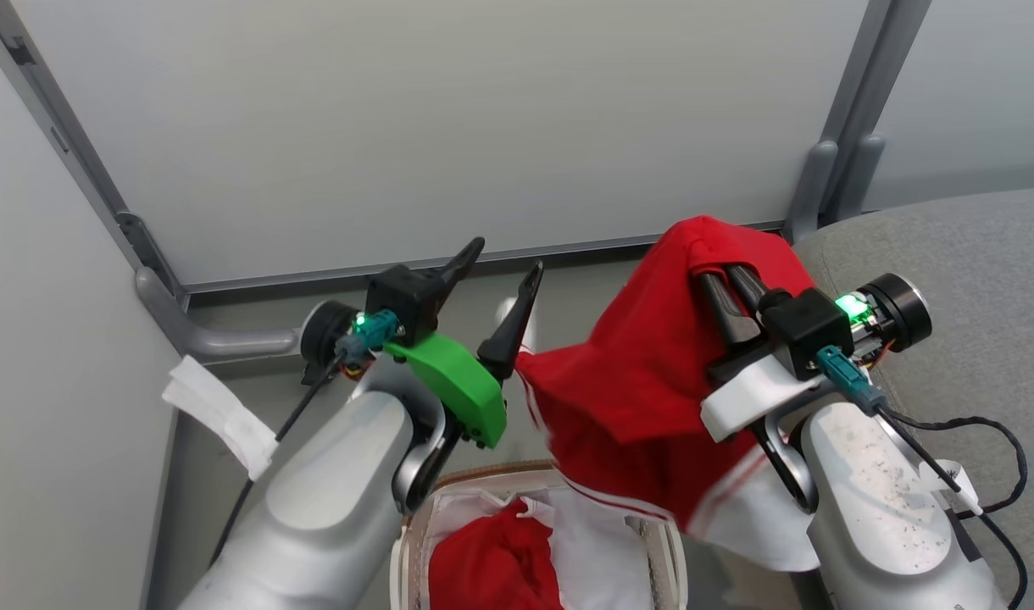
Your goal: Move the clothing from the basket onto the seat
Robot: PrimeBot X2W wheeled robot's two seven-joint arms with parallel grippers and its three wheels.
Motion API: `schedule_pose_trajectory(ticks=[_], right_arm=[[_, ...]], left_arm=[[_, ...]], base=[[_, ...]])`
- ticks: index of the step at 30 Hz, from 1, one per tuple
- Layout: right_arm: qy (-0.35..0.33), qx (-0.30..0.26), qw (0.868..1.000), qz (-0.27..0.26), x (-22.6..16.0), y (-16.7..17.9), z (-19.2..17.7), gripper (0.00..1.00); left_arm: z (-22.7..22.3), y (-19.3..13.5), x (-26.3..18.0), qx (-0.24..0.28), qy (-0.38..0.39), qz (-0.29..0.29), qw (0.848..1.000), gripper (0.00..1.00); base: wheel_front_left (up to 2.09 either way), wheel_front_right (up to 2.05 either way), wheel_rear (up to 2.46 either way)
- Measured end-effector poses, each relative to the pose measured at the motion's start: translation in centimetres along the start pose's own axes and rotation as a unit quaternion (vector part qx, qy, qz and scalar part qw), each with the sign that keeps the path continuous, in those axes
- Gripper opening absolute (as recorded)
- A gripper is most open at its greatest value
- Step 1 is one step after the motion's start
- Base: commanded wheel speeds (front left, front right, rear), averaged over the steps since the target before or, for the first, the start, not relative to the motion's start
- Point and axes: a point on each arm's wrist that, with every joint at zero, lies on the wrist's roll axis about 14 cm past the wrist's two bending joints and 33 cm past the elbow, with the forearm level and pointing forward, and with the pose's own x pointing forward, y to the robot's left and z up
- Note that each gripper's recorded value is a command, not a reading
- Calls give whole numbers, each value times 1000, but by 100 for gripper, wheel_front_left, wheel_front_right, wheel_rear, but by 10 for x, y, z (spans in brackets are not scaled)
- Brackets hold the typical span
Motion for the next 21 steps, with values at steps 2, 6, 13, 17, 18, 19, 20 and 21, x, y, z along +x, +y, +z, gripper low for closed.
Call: schedule_pose_trajectory(ticks=[2, 6, 13, 17, 18, 19, 20, 21], right_arm=[[0, 0, 1000, -5, -1, -3, 0, 0], [3, -2, 1000, -18, -3, -12, -3, 0], [13, -6, 999, -39, -11, -26, -9, 0], [15, -10, 998, -52, -15, -35, -9, 0], [15, -12, 998, -55, -15, -37, -9, 0], [15, -12, 998, -58, -16, -39, -9, 0], [15, -14, 998, -61, -17, -41, -9, 0], [15, -16, 998, -64, -18, -44, -8, 0]], left_arm=[[-12, -6, -4, -15, 8, -1, 1000, 100], [-30, -10, -14, -38, 19, 5, 999, 100], [-58, -22, -30, -66, 39, 9, 997, 100], [-63, -26, -32, -71, 41, 10, 997, 100], [-64, -26, -33, -73, 41, 11, 996, 100], [-66, -26, -33, -74, 42, 11, 996, 100], [-67, -27, -33, -74, 42, 11, 996, 100], [-67, -29, -33, -75, 42, 9, 996, 100]], base=[[0, 0, 0], [0, 0, 0], [0, 0, 0], [0, 0, 0], [0, 0, 0], [0, 0, 0], [0, 0, 0], [0, 0, 0]])
